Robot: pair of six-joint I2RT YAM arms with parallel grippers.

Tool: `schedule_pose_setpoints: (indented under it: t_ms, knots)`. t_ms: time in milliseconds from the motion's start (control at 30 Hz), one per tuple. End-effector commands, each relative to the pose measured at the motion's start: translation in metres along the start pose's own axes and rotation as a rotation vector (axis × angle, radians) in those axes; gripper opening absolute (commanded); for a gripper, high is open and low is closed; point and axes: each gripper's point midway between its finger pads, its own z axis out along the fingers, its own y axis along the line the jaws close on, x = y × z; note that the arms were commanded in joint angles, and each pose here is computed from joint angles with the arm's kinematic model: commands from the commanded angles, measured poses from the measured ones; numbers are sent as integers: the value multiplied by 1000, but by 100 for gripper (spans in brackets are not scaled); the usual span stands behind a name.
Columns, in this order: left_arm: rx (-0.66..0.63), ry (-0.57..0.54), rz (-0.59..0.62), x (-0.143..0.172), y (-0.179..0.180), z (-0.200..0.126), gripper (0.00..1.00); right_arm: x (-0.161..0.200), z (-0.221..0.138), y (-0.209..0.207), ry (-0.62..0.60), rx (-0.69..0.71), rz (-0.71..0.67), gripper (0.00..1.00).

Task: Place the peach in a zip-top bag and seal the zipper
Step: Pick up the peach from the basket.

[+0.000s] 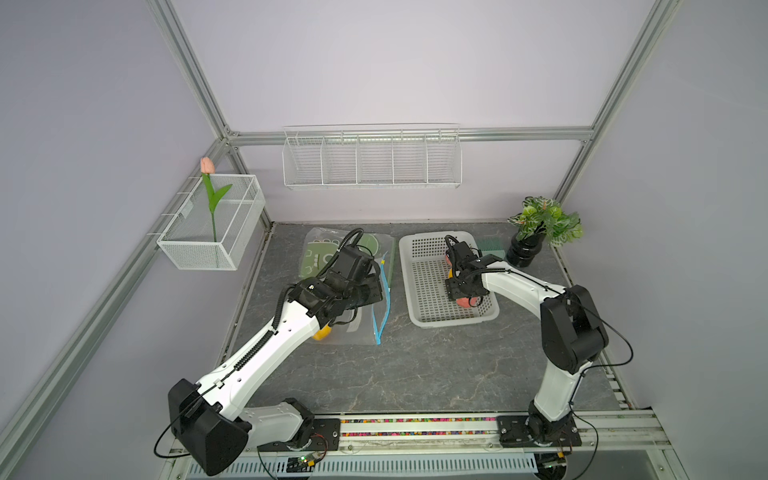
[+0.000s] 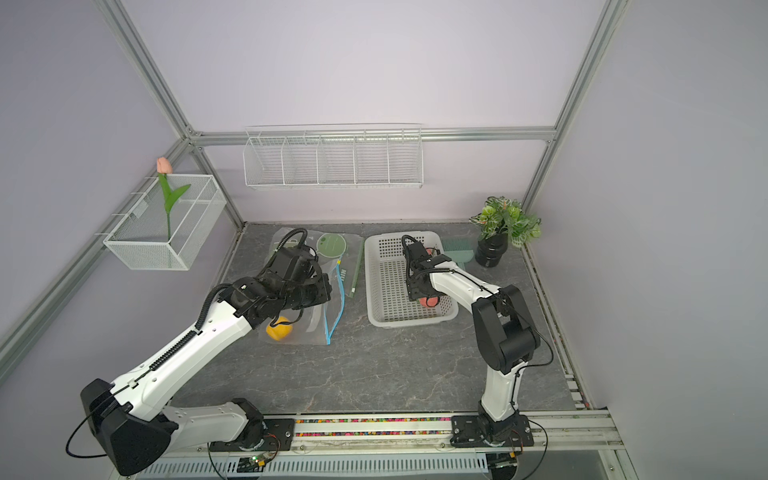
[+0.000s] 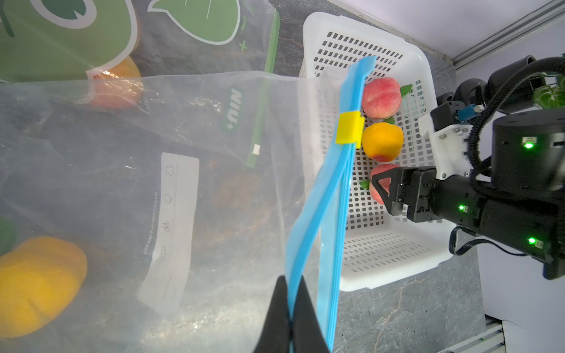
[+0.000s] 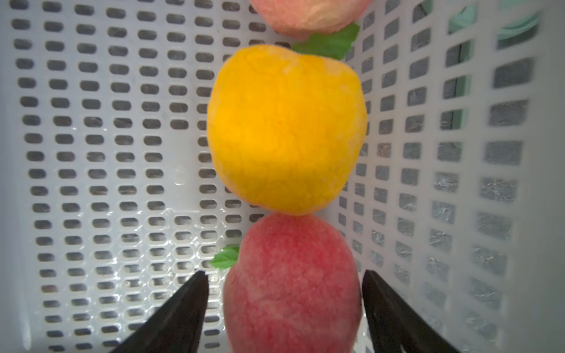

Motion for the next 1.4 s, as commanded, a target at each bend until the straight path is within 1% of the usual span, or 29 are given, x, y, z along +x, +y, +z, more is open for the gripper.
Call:
schedule_pose_setpoints:
  t_ms: [0, 100, 233, 333, 500, 633, 800, 967, 1067, 1167, 1367]
  knots:
    - [4, -6, 6, 0, -1, 1, 0, 6, 5, -6, 37, 28, 27, 81]
    - [3, -6, 7, 1, -1, 2, 0, 7, 9, -5, 44, 30, 29, 81]
    - [6, -4, 6, 1, -1, 2, 0, 7, 9, -3, 40, 17, 34, 74]
    - [3, -7, 7, 1, 0, 1, 0, 3, 2, 3, 15, -32, 46, 70]
    - [8, -8, 5, 1, -1, 1, 0, -7, -23, 15, -84, -160, 86, 69]
    - [14, -9, 0, 1, -2, 3, 0, -15, -51, 27, -174, -283, 114, 68]
    - [27, -12, -16, 0, -5, 5, 0, -27, -95, 46, -296, -474, 111, 68]
    - [48, -10, -47, -1, -9, 10, 0, -37, -157, 76, -437, -732, 49, 67]
    - [71, 1, -56, 0, -15, 14, 0, -36, -188, 95, -494, -853, -9, 67]
    - [78, 15, -60, 1, -18, 18, 0, -34, -211, 114, -522, -954, -57, 67]
    - [82, 14, -62, -1, -20, 20, 0, -31, -243, 150, -545, -1135, -103, 67]
